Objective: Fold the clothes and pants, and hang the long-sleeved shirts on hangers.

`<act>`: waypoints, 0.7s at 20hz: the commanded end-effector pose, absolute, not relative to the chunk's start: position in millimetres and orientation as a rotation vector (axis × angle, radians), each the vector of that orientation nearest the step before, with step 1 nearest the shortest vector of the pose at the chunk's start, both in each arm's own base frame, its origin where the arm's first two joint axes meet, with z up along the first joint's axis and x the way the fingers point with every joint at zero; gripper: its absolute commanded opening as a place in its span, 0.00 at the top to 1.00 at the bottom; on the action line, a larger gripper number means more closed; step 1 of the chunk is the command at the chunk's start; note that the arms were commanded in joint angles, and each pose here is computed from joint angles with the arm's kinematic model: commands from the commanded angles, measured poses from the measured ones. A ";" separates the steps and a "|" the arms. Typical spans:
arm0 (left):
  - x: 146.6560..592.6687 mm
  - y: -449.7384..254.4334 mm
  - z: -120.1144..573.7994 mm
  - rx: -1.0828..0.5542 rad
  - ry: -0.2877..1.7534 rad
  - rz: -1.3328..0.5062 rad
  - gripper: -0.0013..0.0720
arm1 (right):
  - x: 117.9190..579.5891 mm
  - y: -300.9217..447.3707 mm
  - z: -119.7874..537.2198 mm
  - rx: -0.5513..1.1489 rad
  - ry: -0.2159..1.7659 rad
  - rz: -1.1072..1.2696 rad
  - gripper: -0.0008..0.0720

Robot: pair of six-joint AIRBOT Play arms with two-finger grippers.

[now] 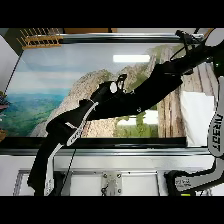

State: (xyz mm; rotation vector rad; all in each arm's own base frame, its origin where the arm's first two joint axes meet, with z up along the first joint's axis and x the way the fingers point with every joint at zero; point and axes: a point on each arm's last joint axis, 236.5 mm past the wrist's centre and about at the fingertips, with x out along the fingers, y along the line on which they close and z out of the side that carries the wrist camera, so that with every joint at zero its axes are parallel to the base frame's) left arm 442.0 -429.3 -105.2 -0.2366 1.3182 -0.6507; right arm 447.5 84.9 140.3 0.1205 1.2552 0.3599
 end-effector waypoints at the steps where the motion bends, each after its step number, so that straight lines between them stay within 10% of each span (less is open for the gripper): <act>1: 436.8 -449.1 -115.4 -0.268 1.340 -0.684 0.98 | 440.7 120.5 150.7 0.073 1.236 0.424 0.97; 14: 511.7 -331.9 -28.3 -0.367 1.243 -0.564 0.98 | 438.7 189.8 155.8 0.060 1.178 0.517 0.97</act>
